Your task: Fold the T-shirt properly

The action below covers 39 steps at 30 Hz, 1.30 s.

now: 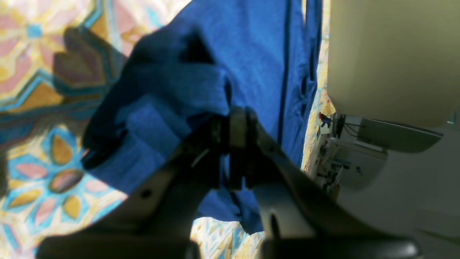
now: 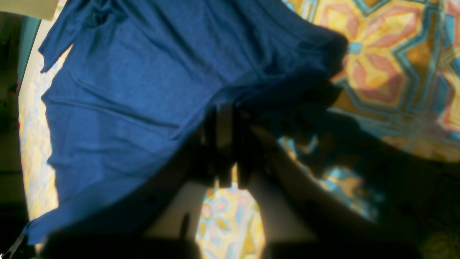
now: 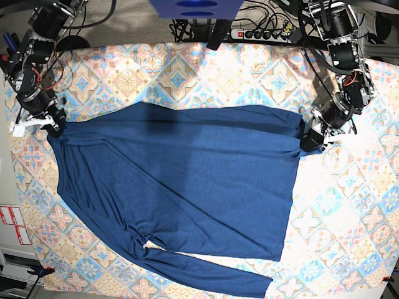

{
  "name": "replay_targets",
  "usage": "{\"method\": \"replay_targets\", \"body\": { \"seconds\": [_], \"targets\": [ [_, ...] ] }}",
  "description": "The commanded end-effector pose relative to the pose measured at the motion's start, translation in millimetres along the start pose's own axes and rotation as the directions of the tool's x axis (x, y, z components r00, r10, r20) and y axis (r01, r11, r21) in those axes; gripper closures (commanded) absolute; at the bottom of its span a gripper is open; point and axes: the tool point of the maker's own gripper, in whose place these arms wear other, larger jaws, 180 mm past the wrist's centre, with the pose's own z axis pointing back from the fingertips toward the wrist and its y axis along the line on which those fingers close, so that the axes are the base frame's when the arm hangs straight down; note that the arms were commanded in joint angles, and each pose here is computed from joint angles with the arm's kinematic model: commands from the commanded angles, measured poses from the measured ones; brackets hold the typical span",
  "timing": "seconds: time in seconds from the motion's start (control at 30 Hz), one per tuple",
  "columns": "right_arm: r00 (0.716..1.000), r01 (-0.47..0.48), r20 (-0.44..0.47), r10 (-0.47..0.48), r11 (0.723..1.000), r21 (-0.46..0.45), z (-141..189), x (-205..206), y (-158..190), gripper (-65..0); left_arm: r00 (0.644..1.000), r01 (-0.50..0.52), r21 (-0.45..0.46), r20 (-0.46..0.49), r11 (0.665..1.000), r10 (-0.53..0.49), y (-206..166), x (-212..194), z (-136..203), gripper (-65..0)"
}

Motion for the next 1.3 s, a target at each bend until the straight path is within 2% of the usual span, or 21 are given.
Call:
{"method": "replay_targets", "body": {
  "seconds": [0.0, 0.07, 0.2, 0.3, 0.53, 0.73, 1.07, 1.17, 1.27],
  "targets": [
    [0.998, -0.023, 0.055, 0.022, 1.000, 0.021, 3.0, 21.8, 6.6, -0.3, 1.000, 0.005, -0.036, 0.005, 0.999, -0.005, -10.7, 2.4, -1.3, 0.0],
    [0.998, -0.022, 0.054, 0.021, 1.000, 0.020, 2.9, 21.4, 6.2, -0.3, 1.000, -0.009, -0.025, -0.007, 1.000, 0.009, -4.6, -5.2, -1.3, -0.7],
    [0.998, -0.022, 0.054, 0.020, 1.000, 0.021, 2.4, 21.6, 6.8, -0.3, 0.993, -0.010, -0.007, -0.114, 1.000, 0.009, 0.0, -38.9, -13.4, -11.4],
    [0.998, -0.022, 0.054, 0.020, 1.000, 0.021, 2.4, 21.6, 6.8, -0.3, 0.988, -0.023, 0.021, -0.154, 1.000, 0.026, 10.9, -53.4, -18.7, -17.4],
    [0.998, -0.021, 0.053, 0.020, 1.000, 0.018, 3.2, 20.9, 5.6, -0.3, 0.982, -0.050, 0.069, -0.178, 0.996, 0.062, 33.1, -65.0, -9.3, -24.1],
    [0.998, -0.019, 0.053, 0.018, 1.000, 0.015, 4.1, 20.5, 4.0, -0.3, 0.975, 0.021, 0.022, -0.221, 1.000, -0.015, 15.7, -79.0, 14.4, -27.3],
    [0.998, -0.019, 0.053, 0.018, 1.000, 0.015, 4.1, 20.5, 4.0, -0.3, 0.976, 0.033, 0.029, -0.217, 0.999, -0.026, 17.9, -80.4, 19.2, -45.8],
    [0.998, -0.019, 0.053, 0.018, 1.000, 0.015, 4.1, 20.5, 4.0, -0.3, 0.974, -0.002, 0.065, -0.227, 0.998, 0.017, 33.4, -84.2, 16.5, -48.7],
    [0.998, -0.019, 0.052, 0.018, 1.000, 0.014, 4.4, 19.9, 3.6, -0.3, 0.980, -0.019, 0.088, -0.193, 0.996, 0.036, 43.1, -81.1, 14.0, -49.5]
  ]
}}
